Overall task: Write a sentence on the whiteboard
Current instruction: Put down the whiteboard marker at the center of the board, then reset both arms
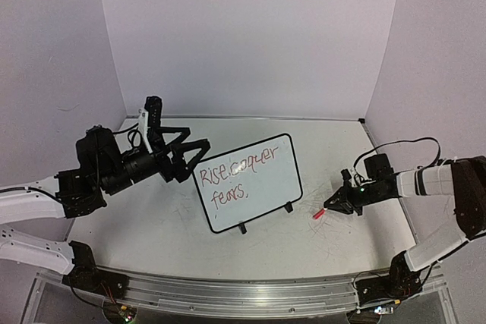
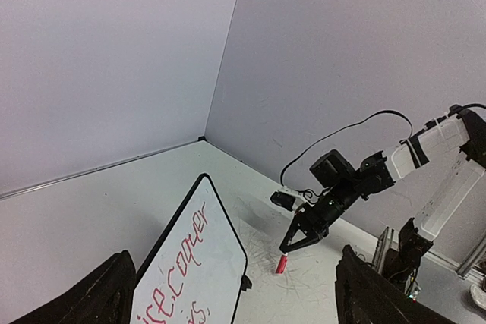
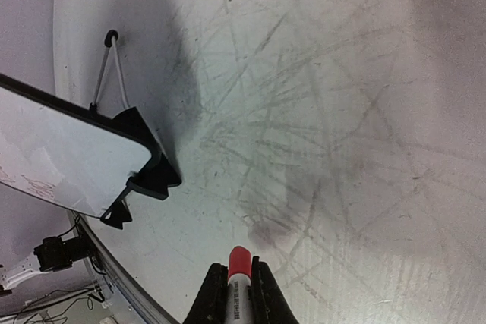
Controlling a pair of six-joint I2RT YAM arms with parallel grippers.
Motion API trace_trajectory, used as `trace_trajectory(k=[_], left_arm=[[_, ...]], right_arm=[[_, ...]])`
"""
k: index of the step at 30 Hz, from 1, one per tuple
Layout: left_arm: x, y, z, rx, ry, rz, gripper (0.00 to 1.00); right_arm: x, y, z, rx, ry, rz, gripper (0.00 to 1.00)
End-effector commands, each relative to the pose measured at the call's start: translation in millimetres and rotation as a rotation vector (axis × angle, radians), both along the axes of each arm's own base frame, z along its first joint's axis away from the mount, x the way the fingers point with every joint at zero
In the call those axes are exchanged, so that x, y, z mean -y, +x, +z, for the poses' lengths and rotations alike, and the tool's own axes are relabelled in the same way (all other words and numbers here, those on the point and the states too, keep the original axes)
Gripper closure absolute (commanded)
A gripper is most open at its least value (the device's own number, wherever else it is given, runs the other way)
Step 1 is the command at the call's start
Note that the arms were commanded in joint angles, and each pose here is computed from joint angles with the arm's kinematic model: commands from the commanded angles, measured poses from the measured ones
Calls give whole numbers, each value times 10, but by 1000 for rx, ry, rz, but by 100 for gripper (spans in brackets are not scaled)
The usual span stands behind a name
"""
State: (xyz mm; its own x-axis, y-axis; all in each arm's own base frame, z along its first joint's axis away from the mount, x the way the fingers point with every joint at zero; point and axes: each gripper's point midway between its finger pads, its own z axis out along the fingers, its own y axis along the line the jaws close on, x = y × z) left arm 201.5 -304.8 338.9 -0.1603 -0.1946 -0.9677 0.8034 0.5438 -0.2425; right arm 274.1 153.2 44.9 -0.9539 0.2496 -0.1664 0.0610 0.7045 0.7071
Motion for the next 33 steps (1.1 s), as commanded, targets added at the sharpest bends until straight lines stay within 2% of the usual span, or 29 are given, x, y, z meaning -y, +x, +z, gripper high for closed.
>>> trace_trajectory(k=[1,2,5,12,14,16,18,22,26,30,33], left_arm=[[-104,-59,169,27,-56,0,8],[-106,-63,173,28,-56,-1,8],[-118,-86,194,39,-57,-8,7],[-202,-80,381,80,-52,26,2],[-259,-54,514,96,-44,60,1],[-321,-12,667,107,-28,101,1],[-423,82,857,103,-6,180,1],[-740,231,1228,93,15,362,1],[-1086,193,1634,124,-46,466,1],[-1322,142,1851,148,-90,526,1],[-1434,108,1909,158,-103,550,1]], right_arm=[[168,239,-47,84,-30,-89,86],[185,242,-55,89,-31,-102,82],[266,253,-33,115,-63,-140,60],[536,222,255,198,-174,-261,23],[614,179,445,240,-195,-298,10],[685,171,810,331,-202,-333,2],[769,135,1212,428,-227,-359,2],[991,16,2429,736,-308,-417,2],[1191,-328,3736,1066,-375,-485,2],[1207,-647,4386,1243,-365,-489,2],[1222,-867,4632,1325,-356,-495,2]])
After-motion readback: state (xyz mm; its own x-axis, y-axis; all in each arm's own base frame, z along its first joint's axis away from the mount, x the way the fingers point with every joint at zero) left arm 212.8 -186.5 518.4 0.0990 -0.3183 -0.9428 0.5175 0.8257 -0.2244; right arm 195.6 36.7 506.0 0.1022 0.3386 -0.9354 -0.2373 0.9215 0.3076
